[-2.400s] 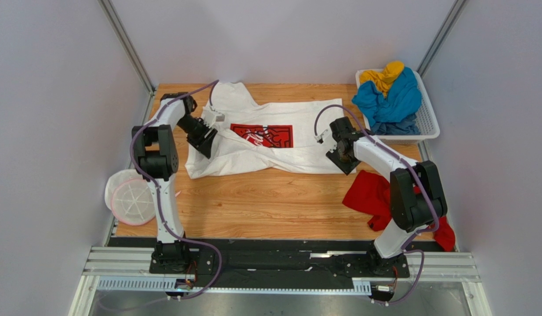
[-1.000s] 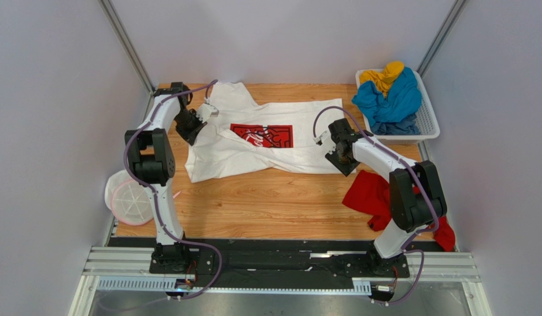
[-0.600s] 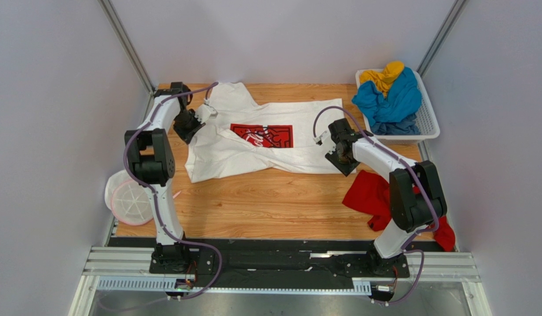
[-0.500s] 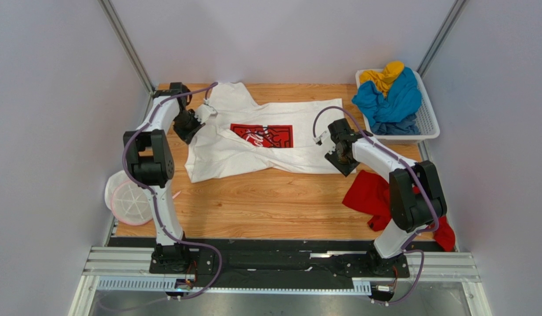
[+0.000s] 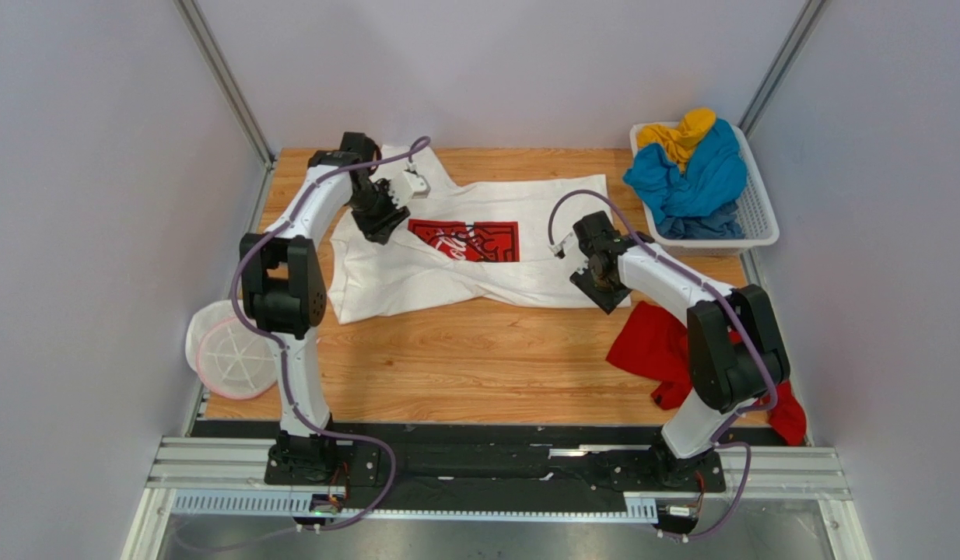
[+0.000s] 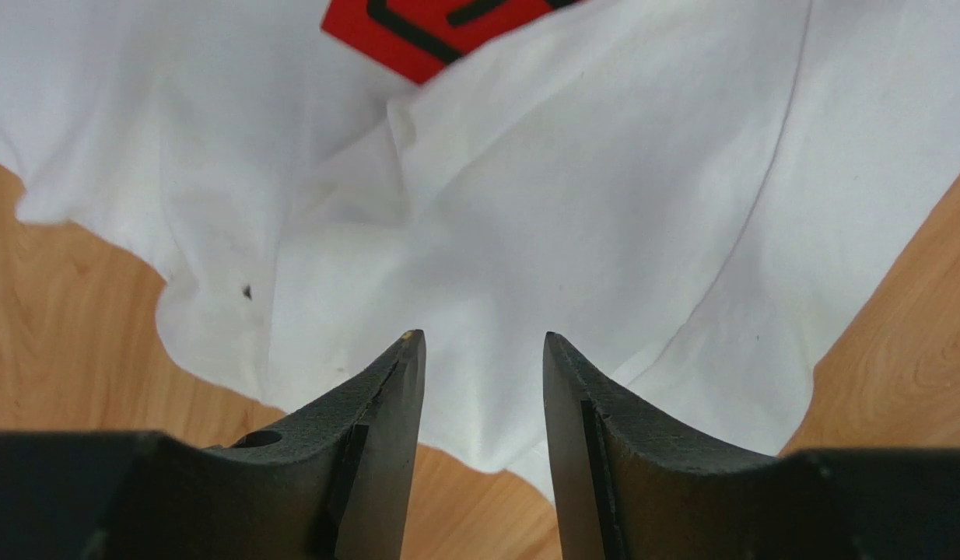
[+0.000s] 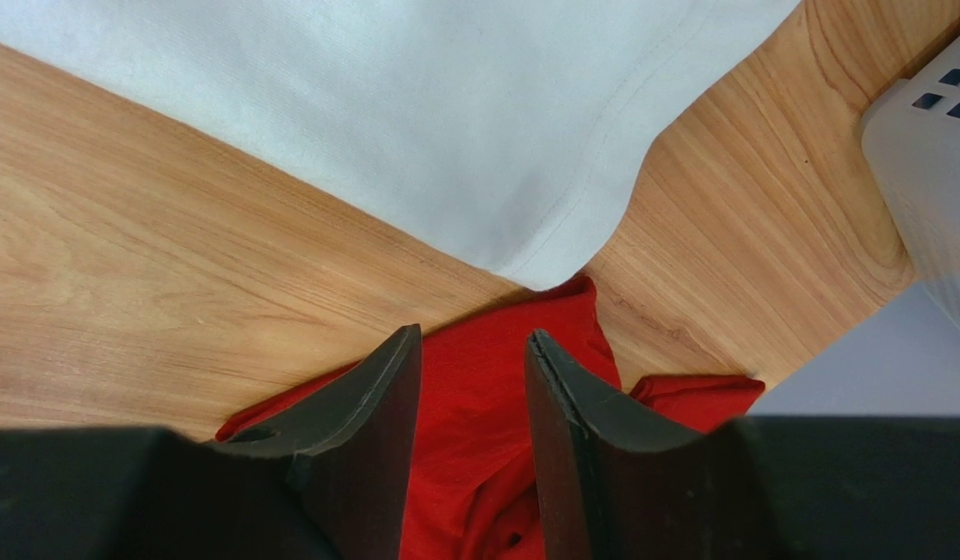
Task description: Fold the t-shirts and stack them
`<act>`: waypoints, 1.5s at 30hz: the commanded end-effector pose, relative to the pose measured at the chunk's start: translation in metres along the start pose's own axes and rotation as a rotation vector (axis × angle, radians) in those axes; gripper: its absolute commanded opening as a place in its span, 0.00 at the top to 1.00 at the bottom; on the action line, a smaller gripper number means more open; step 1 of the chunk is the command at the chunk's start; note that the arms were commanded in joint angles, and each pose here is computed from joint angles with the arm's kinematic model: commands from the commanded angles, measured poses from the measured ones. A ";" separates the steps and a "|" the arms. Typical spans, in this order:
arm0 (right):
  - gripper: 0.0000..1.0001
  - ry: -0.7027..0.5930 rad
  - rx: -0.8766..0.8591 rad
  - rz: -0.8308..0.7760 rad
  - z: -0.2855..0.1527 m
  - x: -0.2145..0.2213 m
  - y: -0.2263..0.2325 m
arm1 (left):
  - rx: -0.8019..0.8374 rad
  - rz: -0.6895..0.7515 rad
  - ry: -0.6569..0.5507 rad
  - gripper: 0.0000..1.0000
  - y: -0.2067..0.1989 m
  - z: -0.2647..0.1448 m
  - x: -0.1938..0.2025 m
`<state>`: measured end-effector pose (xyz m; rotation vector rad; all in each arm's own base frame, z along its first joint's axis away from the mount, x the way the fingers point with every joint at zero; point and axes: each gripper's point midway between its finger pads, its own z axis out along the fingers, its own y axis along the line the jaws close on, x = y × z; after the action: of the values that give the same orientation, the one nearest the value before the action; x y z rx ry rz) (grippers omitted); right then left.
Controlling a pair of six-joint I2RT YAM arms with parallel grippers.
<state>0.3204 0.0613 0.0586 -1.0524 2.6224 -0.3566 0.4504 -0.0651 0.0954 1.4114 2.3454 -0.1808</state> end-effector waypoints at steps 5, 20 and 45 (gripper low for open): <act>0.58 -0.043 0.054 0.025 -0.015 -0.012 -0.014 | -0.048 0.061 -0.107 0.49 0.034 0.020 -0.046; 0.58 -0.025 0.057 0.026 -0.011 -0.004 -0.011 | -0.035 0.122 -0.107 0.49 0.037 0.047 -0.058; 0.59 -0.026 0.059 0.028 -0.012 0.002 -0.008 | -0.004 0.159 -0.060 0.99 0.025 0.071 -0.059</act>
<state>0.3162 0.0545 0.0643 -1.0373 2.6132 -0.3974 0.5069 -0.1132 0.0441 1.5437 2.2368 -0.1752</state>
